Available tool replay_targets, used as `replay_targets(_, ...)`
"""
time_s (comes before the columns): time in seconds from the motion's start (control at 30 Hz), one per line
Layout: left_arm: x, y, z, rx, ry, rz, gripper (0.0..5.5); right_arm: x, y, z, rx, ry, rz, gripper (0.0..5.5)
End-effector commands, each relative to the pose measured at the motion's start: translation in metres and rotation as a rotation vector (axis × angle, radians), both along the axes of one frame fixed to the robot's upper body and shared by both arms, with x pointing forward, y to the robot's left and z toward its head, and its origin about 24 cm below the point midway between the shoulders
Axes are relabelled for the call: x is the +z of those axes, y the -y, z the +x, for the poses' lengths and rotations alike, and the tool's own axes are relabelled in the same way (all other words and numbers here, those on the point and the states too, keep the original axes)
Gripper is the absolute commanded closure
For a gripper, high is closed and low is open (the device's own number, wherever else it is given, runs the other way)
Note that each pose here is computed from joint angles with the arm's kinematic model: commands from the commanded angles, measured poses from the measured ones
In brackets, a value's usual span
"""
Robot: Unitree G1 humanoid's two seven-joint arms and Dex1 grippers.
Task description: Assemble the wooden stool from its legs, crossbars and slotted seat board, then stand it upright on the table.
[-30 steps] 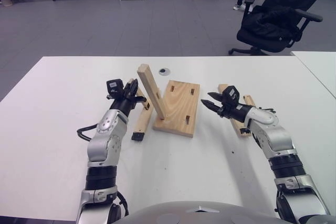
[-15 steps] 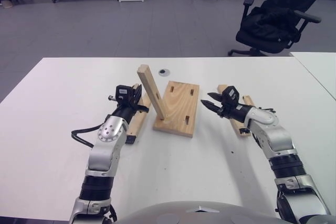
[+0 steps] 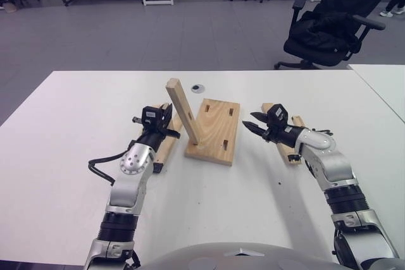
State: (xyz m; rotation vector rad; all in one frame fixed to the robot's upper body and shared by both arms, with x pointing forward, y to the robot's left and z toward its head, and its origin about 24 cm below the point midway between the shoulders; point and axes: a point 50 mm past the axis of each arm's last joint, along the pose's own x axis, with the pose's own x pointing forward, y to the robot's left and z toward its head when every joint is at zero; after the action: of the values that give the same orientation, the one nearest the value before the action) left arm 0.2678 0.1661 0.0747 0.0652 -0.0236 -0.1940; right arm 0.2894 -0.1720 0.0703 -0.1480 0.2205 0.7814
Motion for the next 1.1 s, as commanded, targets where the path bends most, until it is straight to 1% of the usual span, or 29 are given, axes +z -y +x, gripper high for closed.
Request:
replay_targets(0.03,0.007,-0.017,0.007,0.044,-0.034,0.055,4.59,0.011,-0.003,0.009,0.004,0.044,0.01,3.3)
replay_targets(0.13,0.019,-0.016,0.009,-0.007,-0.016,0.092,4.08,0.015,-0.003,0.011,-0.002,0.051,0.044,3.3)
replay_targets(0.27,0.024,-0.013,0.008,-0.064,-0.043,0.106,3.32,0.013,-0.004,0.011,-0.005,0.05,0.04,3.3)
replay_targets(0.3,0.024,-0.014,0.007,-0.068,-0.054,0.113,3.24,0.012,-0.004,0.01,-0.006,0.05,0.04,3.3)
replay_targets(0.37,0.024,-0.019,0.003,-0.063,-0.086,0.135,2.82,0.011,-0.004,0.009,-0.01,0.048,0.039,3.3)
replay_targets(0.47,0.018,-0.028,-0.004,-0.049,-0.167,0.15,2.34,0.009,-0.003,0.007,-0.017,0.044,0.038,3.3)
replay_targets(0.57,0.002,-0.022,-0.015,-0.088,-0.325,0.076,1.84,0.005,-0.005,0.004,-0.008,0.023,0.04,3.3)
replay_targets(0.7,-0.011,-0.019,-0.026,-0.106,-0.446,0.066,1.84,0.003,-0.004,0.002,-0.007,0.014,0.034,3.3)
replay_targets(0.83,-0.021,-0.014,-0.029,-0.142,-0.519,0.111,1.84,0.003,-0.002,0.002,-0.011,0.011,0.032,3.3)
replay_targets(0.9,-0.026,-0.014,-0.028,-0.149,-0.54,0.138,1.84,0.003,-0.004,0.002,-0.008,0.011,0.035,3.3)
replay_targets(0.97,-0.032,-0.02,-0.025,-0.12,-0.552,0.174,1.84,0.002,-0.007,0.002,-0.005,0.011,0.04,3.3)
replay_targets(1.1,-0.032,-0.025,-0.026,-0.097,-0.533,0.181,1.84,0.0,-0.006,0.0,-0.008,0.007,0.043,3.3)
